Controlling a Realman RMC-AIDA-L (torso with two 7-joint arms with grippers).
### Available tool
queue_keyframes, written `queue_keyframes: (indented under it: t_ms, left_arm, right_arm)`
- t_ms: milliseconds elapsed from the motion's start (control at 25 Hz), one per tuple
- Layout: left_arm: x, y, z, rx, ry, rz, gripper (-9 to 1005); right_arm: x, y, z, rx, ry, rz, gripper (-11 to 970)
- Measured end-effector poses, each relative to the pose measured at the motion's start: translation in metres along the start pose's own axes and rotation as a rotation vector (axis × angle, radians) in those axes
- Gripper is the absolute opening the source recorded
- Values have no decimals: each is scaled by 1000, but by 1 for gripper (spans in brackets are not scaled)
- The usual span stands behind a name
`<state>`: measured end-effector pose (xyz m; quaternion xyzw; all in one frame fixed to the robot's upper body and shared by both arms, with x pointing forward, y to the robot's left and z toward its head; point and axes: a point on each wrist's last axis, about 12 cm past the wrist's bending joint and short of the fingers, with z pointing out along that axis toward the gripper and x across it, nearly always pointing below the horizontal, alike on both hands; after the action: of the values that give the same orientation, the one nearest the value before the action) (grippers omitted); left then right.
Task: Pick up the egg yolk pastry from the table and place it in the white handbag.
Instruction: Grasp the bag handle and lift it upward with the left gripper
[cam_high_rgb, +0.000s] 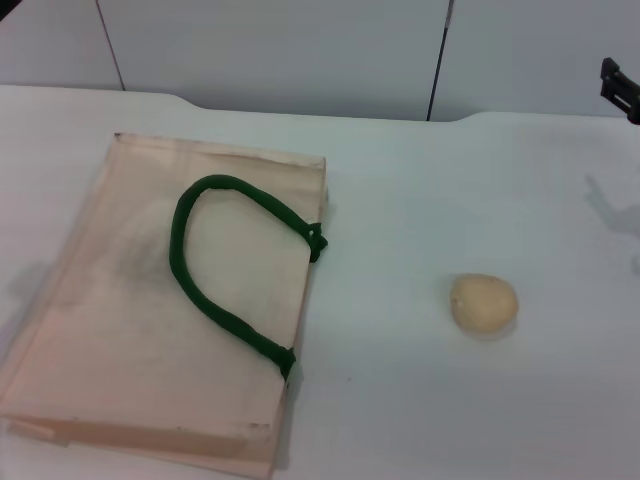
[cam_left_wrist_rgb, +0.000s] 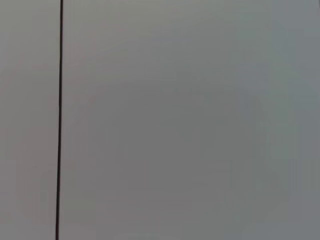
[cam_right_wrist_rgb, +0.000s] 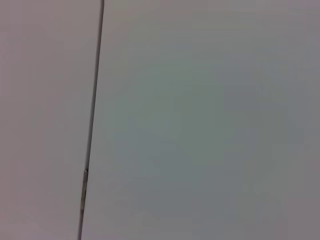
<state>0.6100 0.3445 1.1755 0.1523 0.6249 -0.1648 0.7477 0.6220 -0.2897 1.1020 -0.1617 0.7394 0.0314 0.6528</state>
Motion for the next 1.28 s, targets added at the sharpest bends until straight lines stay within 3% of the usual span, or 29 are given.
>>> queue_keyframes:
  t_ms: [320, 640, 920, 1280]
  left_arm:
    - [0, -7, 4, 51, 26, 3, 507]
    - [-30, -14, 6, 139, 80, -14, 506]
    - [-38, -21, 9, 203, 75, -4, 504]
    - [-58, -23, 10, 213, 221, 15, 480]
  right_arm:
    - [3, 4, 0, -15, 8, -4, 794]
    - [5, 6, 0, -22, 15, -4, 794]
    - [8, 6, -1, -23, 25, 10, 794]
    - [9, 9, -1, -35, 31, 16, 793]
